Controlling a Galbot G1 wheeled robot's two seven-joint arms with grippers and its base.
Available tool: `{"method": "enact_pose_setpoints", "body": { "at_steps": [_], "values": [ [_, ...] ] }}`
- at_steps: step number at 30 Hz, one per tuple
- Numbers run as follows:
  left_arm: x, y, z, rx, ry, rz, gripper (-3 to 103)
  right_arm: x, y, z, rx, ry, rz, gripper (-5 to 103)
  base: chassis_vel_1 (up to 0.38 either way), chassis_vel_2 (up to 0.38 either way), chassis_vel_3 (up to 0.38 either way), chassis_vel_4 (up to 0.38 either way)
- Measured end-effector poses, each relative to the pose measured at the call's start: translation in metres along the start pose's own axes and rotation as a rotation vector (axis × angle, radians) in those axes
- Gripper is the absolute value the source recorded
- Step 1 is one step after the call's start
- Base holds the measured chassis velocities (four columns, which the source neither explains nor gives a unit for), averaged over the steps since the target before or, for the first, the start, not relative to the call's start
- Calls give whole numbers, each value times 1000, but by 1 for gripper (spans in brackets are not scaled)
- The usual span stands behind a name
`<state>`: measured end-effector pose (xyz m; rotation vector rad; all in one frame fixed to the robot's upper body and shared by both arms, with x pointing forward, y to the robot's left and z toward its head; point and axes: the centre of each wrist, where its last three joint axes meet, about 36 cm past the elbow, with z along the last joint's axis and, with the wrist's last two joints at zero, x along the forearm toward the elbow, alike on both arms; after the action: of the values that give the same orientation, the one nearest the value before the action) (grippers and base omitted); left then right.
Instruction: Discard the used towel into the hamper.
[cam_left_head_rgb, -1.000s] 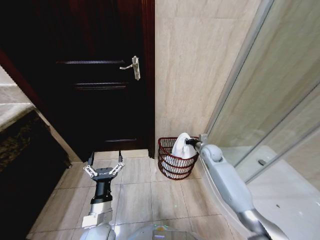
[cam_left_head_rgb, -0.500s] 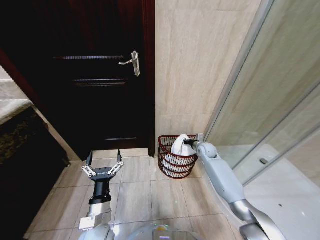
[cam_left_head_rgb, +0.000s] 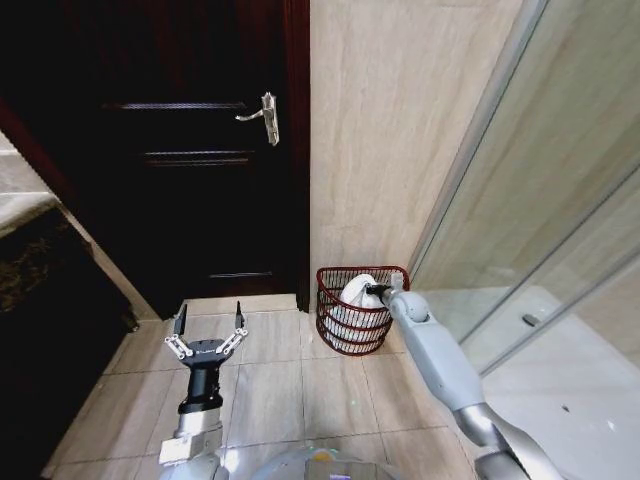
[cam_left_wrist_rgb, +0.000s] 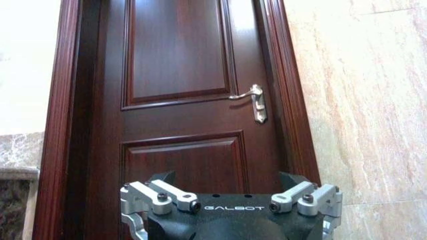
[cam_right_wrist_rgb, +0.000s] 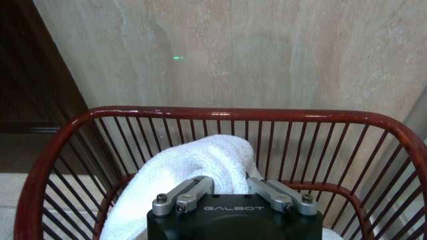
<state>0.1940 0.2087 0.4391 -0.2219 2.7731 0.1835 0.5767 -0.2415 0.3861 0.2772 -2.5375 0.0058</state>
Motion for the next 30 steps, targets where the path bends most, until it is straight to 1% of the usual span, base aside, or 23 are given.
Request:
{"method": "enact_pose_setpoints", "body": {
  "at_steps": [3, 4, 6, 7, 9, 10, 13, 14, 16, 17, 18, 19, 21, 22, 24, 25, 27, 28, 30],
  "values": [
    [0, 0, 0, -1, -1, 0, 100, -1, 2, -1, 1, -2, -2, 9, 0, 0, 0, 0],
    [0, 0, -1, -1, -2, 0, 100, -1, 3, -1, 3, -2, -3, 6, 0, 0, 0, 0],
    [0, 0, -1, -1, -3, 0, 100, 0, 4, -1, 7, -4, -2, 6, 0, 0, 0, 0],
    [-1, 0, -1, -1, -4, 0, 100, 1, 6, -1, 13, -8, -2, 9, 0, 0, 0, 0],
    [0, 1, -2, -2, -6, 0, 100, 5, 8, -4, 22, -20, -6, 20, 0, 0, 0, 0],
    [0, 1, -2, -2, -6, 0, 100, 5, 8, -4, 22, -20, -6, 20, 0, 0, 0, 0],
    [0, 1, -2, -1, -8, -7, 100, 11, 7, -6, 33, -28, -5, 36, 0, 0, 0, 0],
    [0, 1, -2, -1, -8, -7, 100, 11, 7, -6, 33, -28, -5, 36, 0, 0, 0, 0],
    [1, 1, -2, -2, -5, -8, 100, 14, 6, -7, 40, -30, -4, 47, 0, 0, 0, 0],
    [1, 1, -2, -3, -5, -7, 100, 15, 7, -6, 41, -30, -4, 47, 0, 0, 0, 0],
    [1, 1, -2, -3, -5, -7, 100, 16, 7, -6, 41, -30, -4, 52, 0, 0, 0, 0],
    [1, 1, -2, -3, -5, -7, 100, 16, 7, -6, 41, -30, -4, 52, 0, 0, 0, 0],
    [1, 1, -2, -3, -5, -7, 100, 18, 7, -4, 48, -32, -1, 63, 0, 0, 0, 0],
    [1, 1, -2, -3, -5, -7, 100, 18, 7, -4, 48, -32, -1, 63, 0, 0, 0, 0],
    [0, 0, -2, -2, -6, -7, 100, 21, 8, -2, 53, -35, -2, 74, 0, 0, 0, 0],
    [0, 0, -2, -2, -6, -7, 100, 21, 8, -2, 53, -35, -2, 74, 0, 0, 0, 0],
    [1, 0, -2, -1, -6, -5, 100, 23, 9, -1, 56, -38, -4, 85, 0, 0, 0, 0],
    [1, 0, -2, -1, -6, -5, 100, 23, 9, -1, 56, -38, -4, 85, 0, 0, 0, 0],
    [1, 0, -2, -2, -5, -2, 100, 26, 11, 0, 60, -44, -6, 96, 0, 0, 0, 0]
  ]
}}
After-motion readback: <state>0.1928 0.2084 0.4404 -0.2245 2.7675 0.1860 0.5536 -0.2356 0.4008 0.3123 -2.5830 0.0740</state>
